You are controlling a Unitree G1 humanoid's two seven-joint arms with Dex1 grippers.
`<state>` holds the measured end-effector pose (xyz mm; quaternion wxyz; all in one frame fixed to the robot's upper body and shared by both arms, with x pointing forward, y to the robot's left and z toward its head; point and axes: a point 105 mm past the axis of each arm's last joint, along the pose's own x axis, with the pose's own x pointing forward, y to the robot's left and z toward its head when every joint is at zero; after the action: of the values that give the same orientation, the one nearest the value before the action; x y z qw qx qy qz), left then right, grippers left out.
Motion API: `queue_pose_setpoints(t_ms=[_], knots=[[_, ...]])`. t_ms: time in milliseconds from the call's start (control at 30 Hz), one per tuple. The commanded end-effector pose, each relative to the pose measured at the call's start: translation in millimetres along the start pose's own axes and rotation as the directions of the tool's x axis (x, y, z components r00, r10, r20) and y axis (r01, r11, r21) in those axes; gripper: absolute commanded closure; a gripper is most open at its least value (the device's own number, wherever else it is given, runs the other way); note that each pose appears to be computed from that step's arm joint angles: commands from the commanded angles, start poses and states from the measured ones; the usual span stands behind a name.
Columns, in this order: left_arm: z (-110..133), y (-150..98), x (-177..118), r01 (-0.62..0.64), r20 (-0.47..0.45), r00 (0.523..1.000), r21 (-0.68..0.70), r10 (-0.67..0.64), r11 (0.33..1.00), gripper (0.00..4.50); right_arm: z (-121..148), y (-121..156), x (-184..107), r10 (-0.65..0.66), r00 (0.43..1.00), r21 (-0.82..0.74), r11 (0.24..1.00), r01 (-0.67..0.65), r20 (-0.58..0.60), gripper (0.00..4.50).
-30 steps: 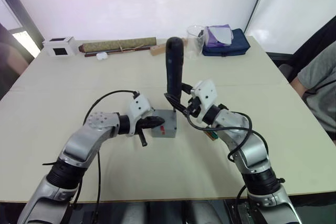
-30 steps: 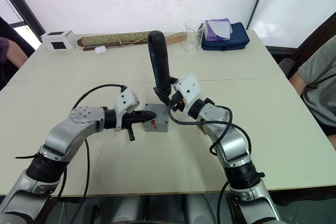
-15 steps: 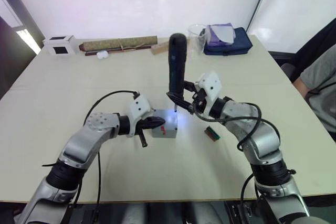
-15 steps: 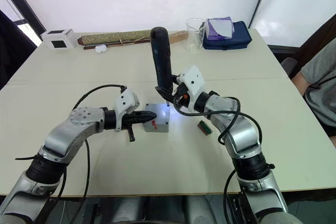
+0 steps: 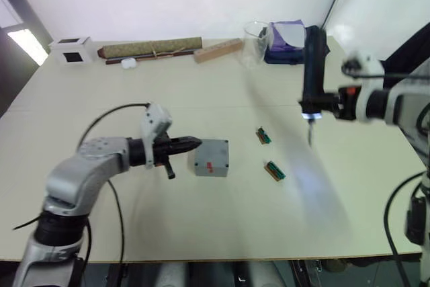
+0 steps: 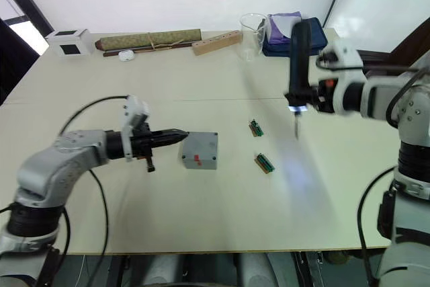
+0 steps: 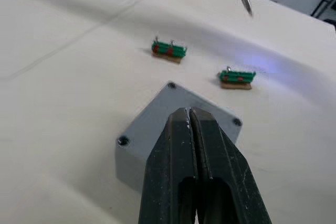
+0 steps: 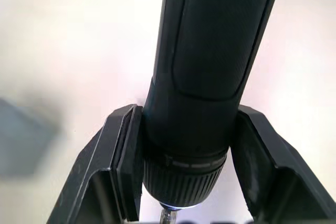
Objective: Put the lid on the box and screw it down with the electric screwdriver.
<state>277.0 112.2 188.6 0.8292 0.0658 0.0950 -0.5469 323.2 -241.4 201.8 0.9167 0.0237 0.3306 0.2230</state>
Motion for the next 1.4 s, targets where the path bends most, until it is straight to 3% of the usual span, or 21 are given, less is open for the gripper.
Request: queue_pose_setpoints(t_ms=[33,167,567,600,767,933,1100,1200,1267,1367,1400], knots=[[16.5,-23.8,-17.6,0.113,-0.044,0.993,0.073,-0.11,0.991,4.5,-17.7,-15.9,-17.1,-0.042,0.995,0.038,0.998,0.045,-0.09,2.39],[15.4,-36.8,-23.5,0.185,-0.121,0.978,0.115,-0.171,0.976,4.5,-49.3,-38.2,-22.5,-0.086,0.97,0.102,0.989,0.112,-0.226,2.39],[-14.0,-48.9,-10.0,0.186,-0.202,0.967,0.129,-0.157,0.974,4.5,-82.9,-50.1,-12.2,-0.087,0.921,0.095,0.987,0.132,-0.379,2.39],[-13.7,-48.0,-10.6,0.176,-0.202,0.968,0.132,-0.147,0.976,4.5,-82.6,-52.5,-12.7,-0.097,0.92,0.08,0.987,0.137,-0.38,1.63],[-9.4,-42.0,-9.9,0.139,-0.187,0.976,0.144,-0.11,0.98,4.5,-73.9,-59.2,-14.1,-0.133,0.923,0.018,0.989,0.15,-0.362,0.05],[-2.4,-18.9,-13.0,0.039,-0.167,0.986,0.175,-0.01,0.984,4.5,-38.1,-61.7,-17.3,-0.212,0.946,-0.166,0.971,0.174,-0.245,0.05],[13.1,18.6,-27.5,-0.132,-0.103,0.983,0.19,0.154,0.973,4.5,28.3,-38.5,-30.6,-0.203,0.979,-0.415,0.893,0.174,-0.026,0.05],[12.0,37.8,-34.7,-0.221,-0.085,0.967,0.193,0.24,0.956,4.5,54.4,9.3,-16.5,-0.019,0.995,-0.572,0.817,0.072,0.098,0.05],[5.7,49.0,-34.3,-0.277,-0.084,0.951,0.191,0.297,0.942,4.5,51.1,54.2,0.4,0.177,0.976,-0.665,0.745,-0.05,0.124,0.05],[-4.8,53.7,-30.6,-0.297,-0.099,0.942,0.193,0.32,0.935,4.5,27.9,93.7,15.5,0.341,0.936,-0.705,0.684,-0.187,0.083,0.05],[-15.9,52.5,-26.0,-0.29,-0.12,0.942,0.188,0.315,0.938,4.5,3.9,113.1,29.1,0.401,0.916,-0.723,0.64,-0.262,0.023,0.05]])
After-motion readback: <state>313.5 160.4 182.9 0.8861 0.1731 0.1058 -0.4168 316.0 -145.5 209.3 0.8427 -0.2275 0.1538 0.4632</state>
